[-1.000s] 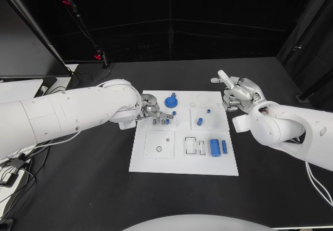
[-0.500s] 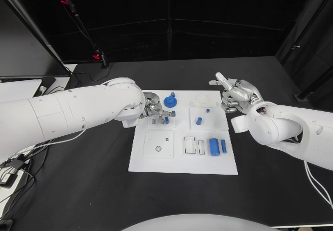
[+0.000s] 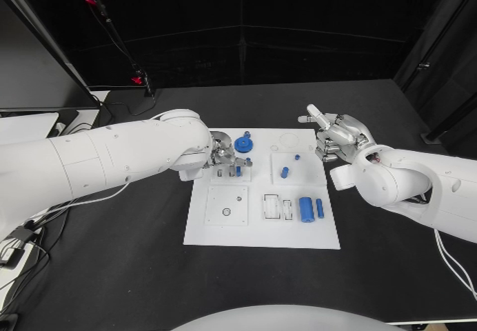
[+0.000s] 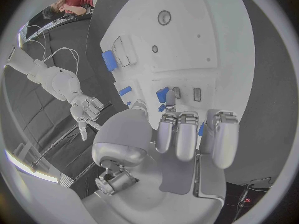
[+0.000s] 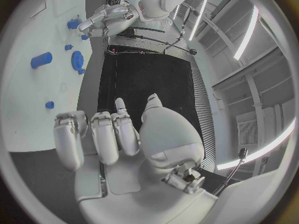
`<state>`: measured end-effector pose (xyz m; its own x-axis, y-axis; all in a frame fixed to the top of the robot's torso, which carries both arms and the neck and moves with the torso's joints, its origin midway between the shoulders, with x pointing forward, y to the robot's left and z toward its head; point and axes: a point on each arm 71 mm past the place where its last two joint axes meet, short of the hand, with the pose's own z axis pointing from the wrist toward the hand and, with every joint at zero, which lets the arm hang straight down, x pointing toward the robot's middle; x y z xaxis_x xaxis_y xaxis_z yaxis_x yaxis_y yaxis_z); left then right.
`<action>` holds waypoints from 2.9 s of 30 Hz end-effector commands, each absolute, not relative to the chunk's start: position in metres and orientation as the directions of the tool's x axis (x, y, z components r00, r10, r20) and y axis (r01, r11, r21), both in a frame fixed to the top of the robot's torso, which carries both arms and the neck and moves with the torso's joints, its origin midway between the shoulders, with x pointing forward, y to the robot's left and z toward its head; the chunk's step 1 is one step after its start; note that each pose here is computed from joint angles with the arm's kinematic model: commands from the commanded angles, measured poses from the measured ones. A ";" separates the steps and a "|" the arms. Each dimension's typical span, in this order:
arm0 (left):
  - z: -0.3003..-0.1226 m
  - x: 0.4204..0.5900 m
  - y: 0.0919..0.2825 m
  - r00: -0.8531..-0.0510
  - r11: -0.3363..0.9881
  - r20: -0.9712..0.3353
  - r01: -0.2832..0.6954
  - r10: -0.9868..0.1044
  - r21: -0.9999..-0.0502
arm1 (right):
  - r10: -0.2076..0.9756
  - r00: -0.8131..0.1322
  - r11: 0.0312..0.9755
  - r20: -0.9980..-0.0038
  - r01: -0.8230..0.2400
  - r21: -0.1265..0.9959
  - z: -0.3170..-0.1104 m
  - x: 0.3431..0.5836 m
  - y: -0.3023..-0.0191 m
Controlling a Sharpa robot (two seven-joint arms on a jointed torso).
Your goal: Assemble the parts on the task board
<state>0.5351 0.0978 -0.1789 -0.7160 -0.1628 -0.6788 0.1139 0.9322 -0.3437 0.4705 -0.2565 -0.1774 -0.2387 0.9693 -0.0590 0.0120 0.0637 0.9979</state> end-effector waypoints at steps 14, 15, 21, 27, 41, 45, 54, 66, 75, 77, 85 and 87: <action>-0.183 0.538 0.096 -0.740 0.944 -0.661 0.114 -0.127 -0.309 | 0.968 -0.243 0.063 -0.055 0.023 0.998 -0.177 0.470 -0.255; -0.183 0.539 0.097 -0.740 0.945 -0.660 0.111 -0.127 -0.307 | 0.969 -0.242 0.063 -0.056 0.023 0.998 -0.177 0.469 -0.256; -0.184 0.539 0.096 -0.742 0.945 -0.659 0.114 -0.124 -0.307 | 0.969 -0.239 0.065 -0.057 0.026 0.998 -0.177 0.469 -0.256; -0.184 0.538 0.092 -0.747 0.944 -0.655 0.123 -0.115 -0.306 | 0.970 -0.237 0.066 -0.057 0.029 0.997 -0.178 0.469 -0.256; -0.185 0.538 0.089 -0.758 0.947 -0.645 0.129 -0.097 -0.294 | 0.970 -0.234 0.069 -0.059 0.037 0.997 -0.178 0.470 -0.257; -0.185 0.539 0.090 -0.758 0.948 -0.645 0.126 -0.098 -0.292 | 0.971 -0.233 0.070 -0.059 0.039 0.997 -0.179 0.470 -0.257; -0.185 0.540 0.089 -0.758 0.948 -0.645 0.128 -0.098 -0.293 | 0.971 -0.233 0.072 -0.060 0.044 0.996 -0.180 0.470 -0.257; -0.185 0.541 0.089 -0.758 0.946 -0.644 0.131 -0.097 -0.296 | 0.972 -0.228 0.077 -0.062 0.058 0.995 -0.182 0.470 -0.259; -0.186 0.541 0.089 -0.762 0.947 -0.641 0.132 -0.092 -0.293 | 0.972 -0.228 0.079 -0.062 0.067 0.995 -0.183 0.471 -0.258; -0.186 0.541 0.089 -0.762 0.947 -0.641 0.133 -0.092 -0.293 | 0.972 -0.227 0.080 -0.063 0.069 0.994 -0.183 0.471 -0.258; -0.185 0.541 0.090 -0.756 0.944 -0.647 0.133 -0.101 -0.302 | 0.973 -0.222 0.084 -0.065 0.076 0.994 -0.184 0.471 -0.260; -0.185 0.542 0.090 -0.754 0.943 -0.649 0.132 -0.104 -0.305 | 0.973 -0.220 0.085 -0.066 0.079 0.993 -0.184 0.471 -0.261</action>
